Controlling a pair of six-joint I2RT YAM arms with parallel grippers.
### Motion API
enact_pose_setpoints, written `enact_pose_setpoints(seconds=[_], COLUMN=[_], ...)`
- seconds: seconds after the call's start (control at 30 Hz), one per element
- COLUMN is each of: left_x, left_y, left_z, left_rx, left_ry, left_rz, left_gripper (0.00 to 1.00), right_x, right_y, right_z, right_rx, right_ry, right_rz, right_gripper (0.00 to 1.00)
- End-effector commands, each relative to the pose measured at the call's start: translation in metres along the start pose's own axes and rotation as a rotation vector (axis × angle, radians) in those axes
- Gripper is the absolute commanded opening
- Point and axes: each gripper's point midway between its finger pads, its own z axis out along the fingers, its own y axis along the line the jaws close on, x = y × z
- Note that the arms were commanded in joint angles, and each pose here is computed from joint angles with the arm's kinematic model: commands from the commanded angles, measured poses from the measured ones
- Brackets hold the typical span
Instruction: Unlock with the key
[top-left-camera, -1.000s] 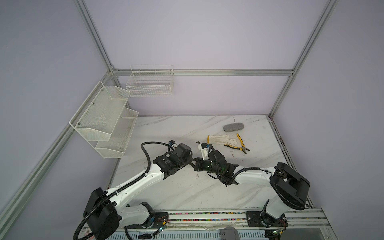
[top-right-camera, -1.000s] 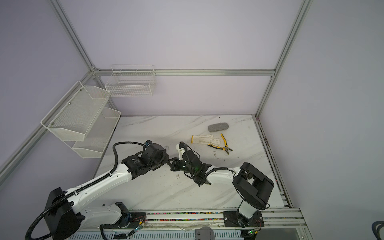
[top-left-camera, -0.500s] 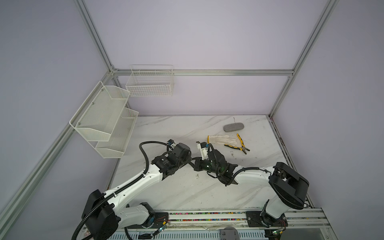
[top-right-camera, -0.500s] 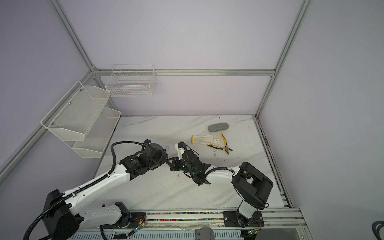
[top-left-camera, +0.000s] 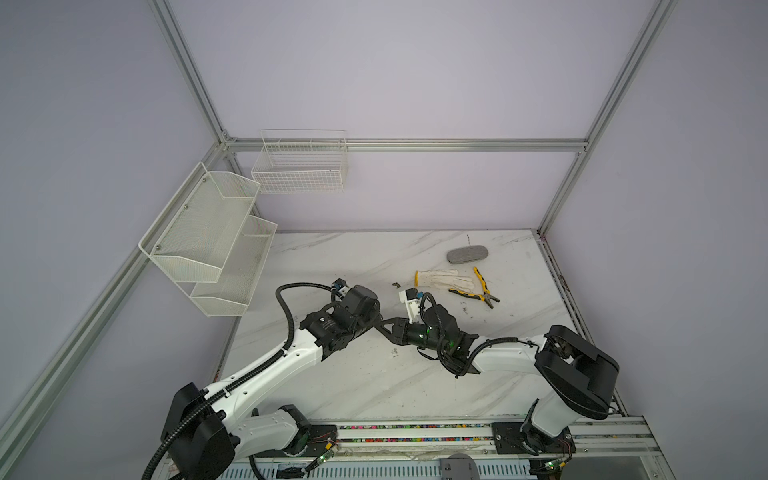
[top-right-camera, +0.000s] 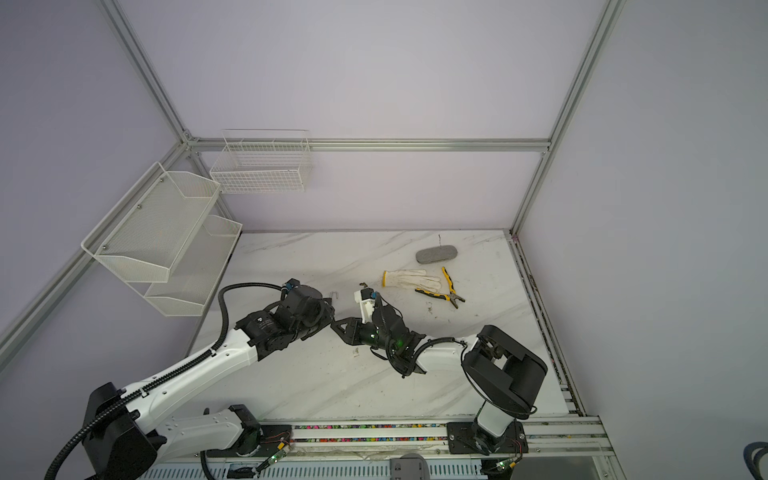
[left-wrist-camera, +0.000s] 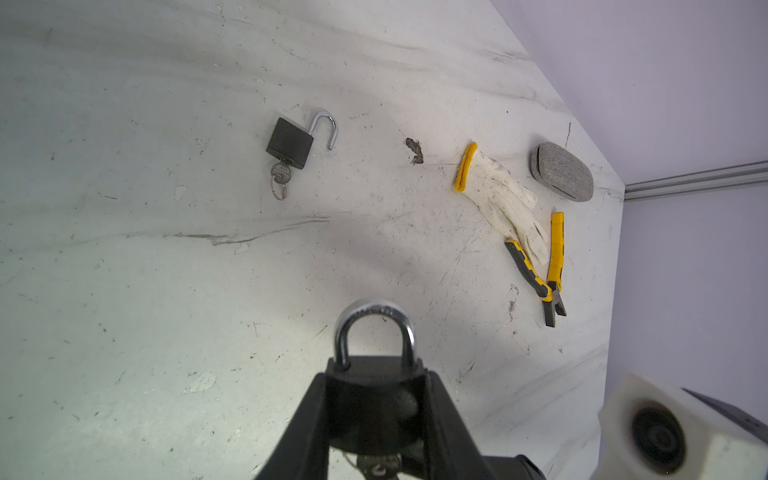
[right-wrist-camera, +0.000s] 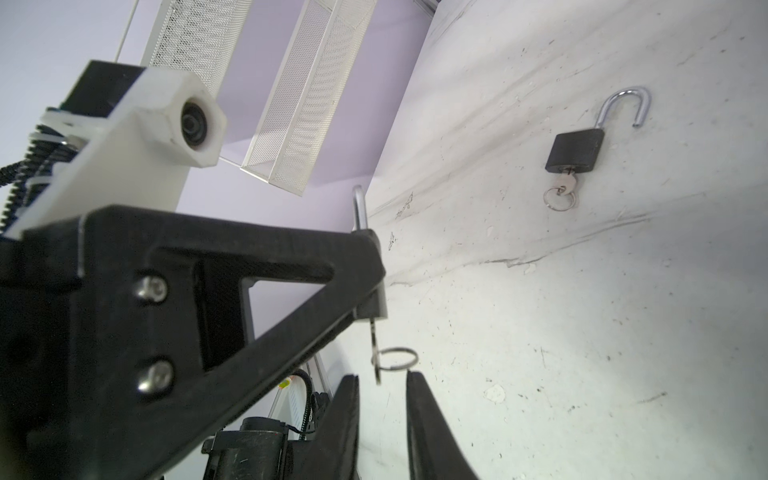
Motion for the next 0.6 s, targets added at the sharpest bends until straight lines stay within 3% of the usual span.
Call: enact_pose_setpoints(seconds=[0.0, 0.57], left_x=[-0.006, 0.002], left_y=[0.0, -0.016], left_z=[-0.002, -0.001], left_rx=[0.013, 0.069], left_ry=[-0.029, 0.034], left_rz=[-0.016, 0.004], left_gripper=[0.0, 0.0], right_x=[-0.016, -0.027], right_y=[0.005, 0.009], right_z=[-0.006, 0.0], right_rx=[0.017, -0.004], right_ry=[-0.06, -0.11], right_rz=[-0.006, -0.035], right_gripper=[0.24, 0.04])
